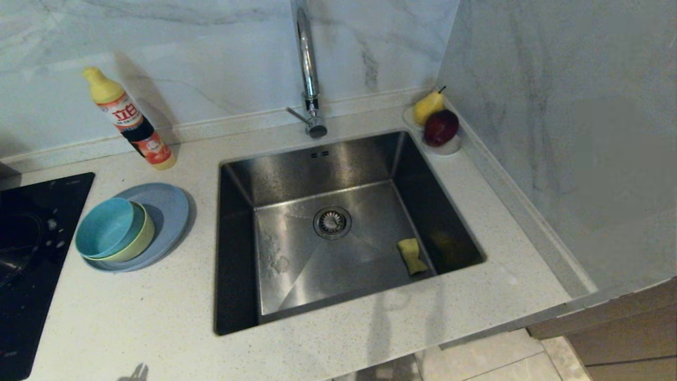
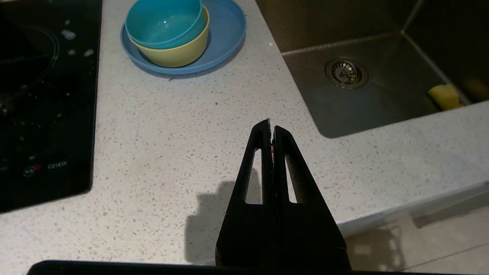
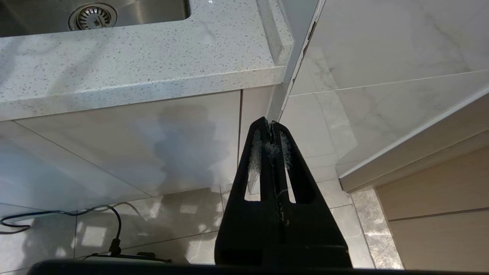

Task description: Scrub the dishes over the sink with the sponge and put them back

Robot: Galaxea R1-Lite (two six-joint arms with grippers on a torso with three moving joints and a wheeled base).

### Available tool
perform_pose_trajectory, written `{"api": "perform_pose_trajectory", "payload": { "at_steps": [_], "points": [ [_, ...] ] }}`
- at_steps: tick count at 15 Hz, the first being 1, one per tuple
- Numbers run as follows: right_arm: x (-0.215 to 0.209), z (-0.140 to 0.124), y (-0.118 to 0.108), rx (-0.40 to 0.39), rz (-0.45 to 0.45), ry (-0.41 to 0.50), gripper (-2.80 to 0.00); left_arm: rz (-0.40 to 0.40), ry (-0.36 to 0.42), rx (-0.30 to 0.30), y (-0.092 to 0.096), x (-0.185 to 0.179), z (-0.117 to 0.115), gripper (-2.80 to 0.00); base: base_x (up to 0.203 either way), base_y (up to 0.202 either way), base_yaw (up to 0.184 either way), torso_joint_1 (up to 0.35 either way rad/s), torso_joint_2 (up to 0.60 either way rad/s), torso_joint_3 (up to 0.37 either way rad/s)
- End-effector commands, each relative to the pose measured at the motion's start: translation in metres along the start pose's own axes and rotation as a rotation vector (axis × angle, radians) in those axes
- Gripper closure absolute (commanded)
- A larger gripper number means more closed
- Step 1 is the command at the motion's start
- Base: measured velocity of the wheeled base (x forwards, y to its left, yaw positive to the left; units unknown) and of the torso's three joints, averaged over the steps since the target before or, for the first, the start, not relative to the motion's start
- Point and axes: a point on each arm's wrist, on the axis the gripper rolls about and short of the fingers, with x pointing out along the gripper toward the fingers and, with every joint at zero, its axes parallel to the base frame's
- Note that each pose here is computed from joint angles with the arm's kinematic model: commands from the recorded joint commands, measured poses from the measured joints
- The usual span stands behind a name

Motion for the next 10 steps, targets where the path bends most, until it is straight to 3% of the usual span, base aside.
{"api": "perform_pose_trajectory", "payload": {
  "at_steps": [1,10],
  "points": [
    [-0.0002,-0.0003,0.0000,-0.007,0.002,-0.003,0.00,0.001,0.045,-0.005,-0.0004,0.0025,-0.0117,0.00,0.000,0.000,0.000,0.000,0.00,0.000],
    [-0.0001,0.0002,0.0000,0.015,0.002,-0.006,0.00,0.004,0.044,-0.009,-0.0004,0.0025,-0.0116,0.00,0.000,0.000,0.000,0.000,0.00,0.000]
  ]
}}
